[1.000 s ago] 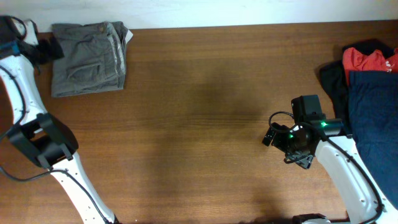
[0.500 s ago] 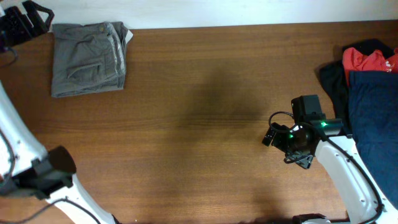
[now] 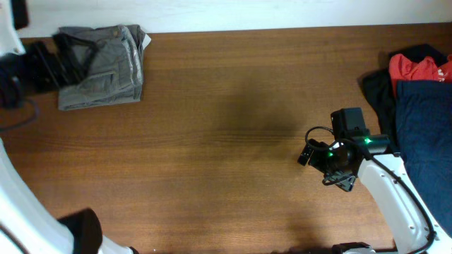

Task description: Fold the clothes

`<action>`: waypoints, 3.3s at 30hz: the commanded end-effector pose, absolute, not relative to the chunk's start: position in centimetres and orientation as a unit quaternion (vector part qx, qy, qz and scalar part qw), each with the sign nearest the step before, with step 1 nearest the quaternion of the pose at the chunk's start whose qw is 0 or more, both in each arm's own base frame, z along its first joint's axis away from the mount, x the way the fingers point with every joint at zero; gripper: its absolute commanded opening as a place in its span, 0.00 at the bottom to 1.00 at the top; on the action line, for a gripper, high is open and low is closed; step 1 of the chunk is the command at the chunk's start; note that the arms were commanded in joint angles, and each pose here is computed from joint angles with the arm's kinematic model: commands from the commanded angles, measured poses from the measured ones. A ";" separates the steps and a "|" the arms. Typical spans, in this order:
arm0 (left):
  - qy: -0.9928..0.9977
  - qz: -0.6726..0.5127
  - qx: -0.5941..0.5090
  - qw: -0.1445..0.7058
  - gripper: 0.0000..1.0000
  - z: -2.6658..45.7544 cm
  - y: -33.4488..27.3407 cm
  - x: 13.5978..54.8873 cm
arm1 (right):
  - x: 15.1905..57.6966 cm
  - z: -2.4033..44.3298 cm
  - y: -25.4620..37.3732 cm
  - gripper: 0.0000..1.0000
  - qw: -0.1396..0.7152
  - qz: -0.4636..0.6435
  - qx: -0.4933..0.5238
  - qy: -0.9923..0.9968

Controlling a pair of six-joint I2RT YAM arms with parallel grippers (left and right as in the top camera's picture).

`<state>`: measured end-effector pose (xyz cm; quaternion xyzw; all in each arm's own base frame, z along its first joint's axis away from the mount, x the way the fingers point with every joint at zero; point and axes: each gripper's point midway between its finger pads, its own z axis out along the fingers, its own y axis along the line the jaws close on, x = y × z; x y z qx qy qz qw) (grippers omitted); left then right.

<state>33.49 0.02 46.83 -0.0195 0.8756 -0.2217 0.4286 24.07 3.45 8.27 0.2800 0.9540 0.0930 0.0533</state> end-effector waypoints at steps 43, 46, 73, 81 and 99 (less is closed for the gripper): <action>0.893 -0.266 0.004 0.364 0.99 15.1 -10.1 20.7 | 15.3 29.0 3.1 0.99 0.520 0.244 0.198 0.794; 0.893 -0.266 0.004 0.363 0.99 15.1 -10.1 20.7 | 15.1 29.2 3.1 0.99 0.525 0.245 0.197 0.791; 0.893 -0.266 0.004 0.363 0.99 15.1 -10.1 20.7 | 15.5 28.6 -3.1 0.99 0.633 0.062 0.216 0.741; 0.893 -0.266 0.004 0.363 0.99 15.1 -10.1 20.7 | 19.3 27.1 -3.0 0.99 0.699 0.038 0.162 0.695; 0.893 -0.266 0.004 0.363 0.99 15.1 -10.1 20.7 | 24.1 20.0 0.5 0.99 0.712 0.051 0.034 0.700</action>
